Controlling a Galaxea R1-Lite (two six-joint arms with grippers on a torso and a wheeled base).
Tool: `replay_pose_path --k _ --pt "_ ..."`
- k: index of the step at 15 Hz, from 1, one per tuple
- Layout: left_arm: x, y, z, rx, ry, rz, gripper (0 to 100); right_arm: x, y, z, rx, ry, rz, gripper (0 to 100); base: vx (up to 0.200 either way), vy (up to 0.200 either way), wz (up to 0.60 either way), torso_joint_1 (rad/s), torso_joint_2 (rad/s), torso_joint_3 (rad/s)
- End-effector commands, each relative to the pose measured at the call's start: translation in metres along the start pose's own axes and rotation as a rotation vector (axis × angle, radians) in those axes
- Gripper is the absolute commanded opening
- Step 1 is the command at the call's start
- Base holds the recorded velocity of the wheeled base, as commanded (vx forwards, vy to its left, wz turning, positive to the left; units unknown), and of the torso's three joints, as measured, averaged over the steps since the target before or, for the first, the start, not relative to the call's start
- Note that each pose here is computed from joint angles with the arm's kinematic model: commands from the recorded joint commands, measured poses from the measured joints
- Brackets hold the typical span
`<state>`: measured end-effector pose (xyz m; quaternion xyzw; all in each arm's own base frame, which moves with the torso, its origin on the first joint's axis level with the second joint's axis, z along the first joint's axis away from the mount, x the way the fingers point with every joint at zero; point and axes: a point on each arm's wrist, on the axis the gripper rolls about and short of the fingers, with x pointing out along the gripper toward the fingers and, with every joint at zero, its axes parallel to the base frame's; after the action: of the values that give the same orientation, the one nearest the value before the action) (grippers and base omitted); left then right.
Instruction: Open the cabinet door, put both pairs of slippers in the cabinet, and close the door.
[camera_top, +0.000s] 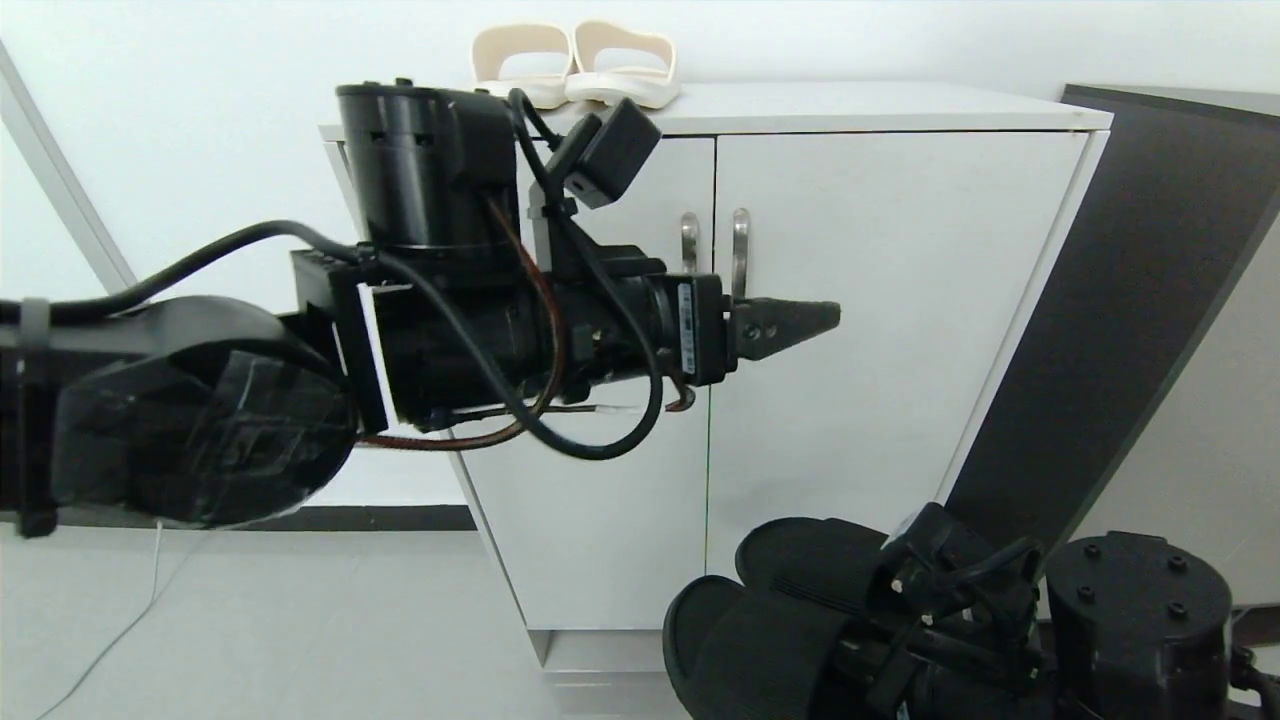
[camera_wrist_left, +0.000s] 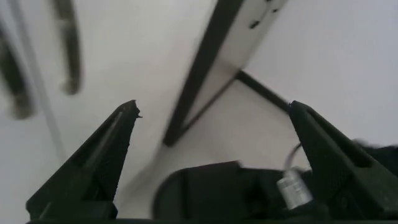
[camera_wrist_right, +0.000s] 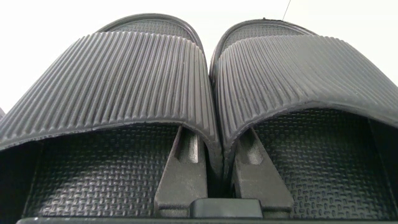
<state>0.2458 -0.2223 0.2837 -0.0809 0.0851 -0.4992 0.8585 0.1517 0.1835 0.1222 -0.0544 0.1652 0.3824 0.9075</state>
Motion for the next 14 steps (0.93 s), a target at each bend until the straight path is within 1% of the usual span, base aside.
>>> replay_pose_path --k 1,2,3,4,6,7,9,11,13,14 --pt "0.029 0.011 0.004 -0.141 0.036 -0.068 100 0.002 0.000 -0.002 -0.001 0.011 -0.002 0 0.000 0.000 0.00 0.000 0.00 0.000" --pt "0.035 0.012 0.005 -0.190 0.043 -0.096 100 0.002 0.000 -0.002 -0.001 0.011 -0.002 0 0.000 0.000 0.00 0.000 0.00 0.000" --pt "0.039 0.014 0.004 -0.211 0.046 -0.097 100 0.002 0.000 -0.002 -0.001 0.012 0.000 0 0.000 0.000 0.00 0.000 0.00 0.000" --pt "0.043 0.016 0.003 -0.212 0.043 -0.091 100 0.002 0.000 -0.002 -0.001 0.011 -0.002 0 0.000 0.000 0.00 0.000 0.00 0.000" --pt "0.045 0.017 0.009 -0.199 0.001 -0.038 100 0.002 0.000 -0.002 -0.001 0.011 -0.002 0 0.000 0.000 0.00 0.000 0.00 0.000" --pt "0.043 0.018 0.012 -0.196 -0.010 -0.027 100 0.003 0.000 -0.002 -0.001 0.012 -0.002 0 0.000 0.000 0.00 0.000 0.00 0.000" --pt "0.034 0.019 0.021 -0.165 -0.034 -0.014 100 0.004 0.000 -0.003 -0.002 0.017 -0.001 0 0.000 0.000 0.00 0.000 0.00 0.000" --pt "0.031 0.028 0.022 -0.135 -0.051 0.049 100 0.004 0.000 -0.003 -0.001 0.017 -0.002 0 0.000 0.000 0.00 0.000 0.00 0.000" --pt "0.027 0.038 0.023 -0.122 -0.056 0.087 100 0.004 0.000 -0.003 -0.001 0.017 -0.002 0 0.000 0.000 0.00 0.000 0.00 0.000" --pt "0.026 0.041 0.023 -0.123 -0.058 0.095 100 0.004 0.000 -0.003 -0.001 0.017 -0.002 0 0.000 0.000 0.00 0.000 0.00 0.000"
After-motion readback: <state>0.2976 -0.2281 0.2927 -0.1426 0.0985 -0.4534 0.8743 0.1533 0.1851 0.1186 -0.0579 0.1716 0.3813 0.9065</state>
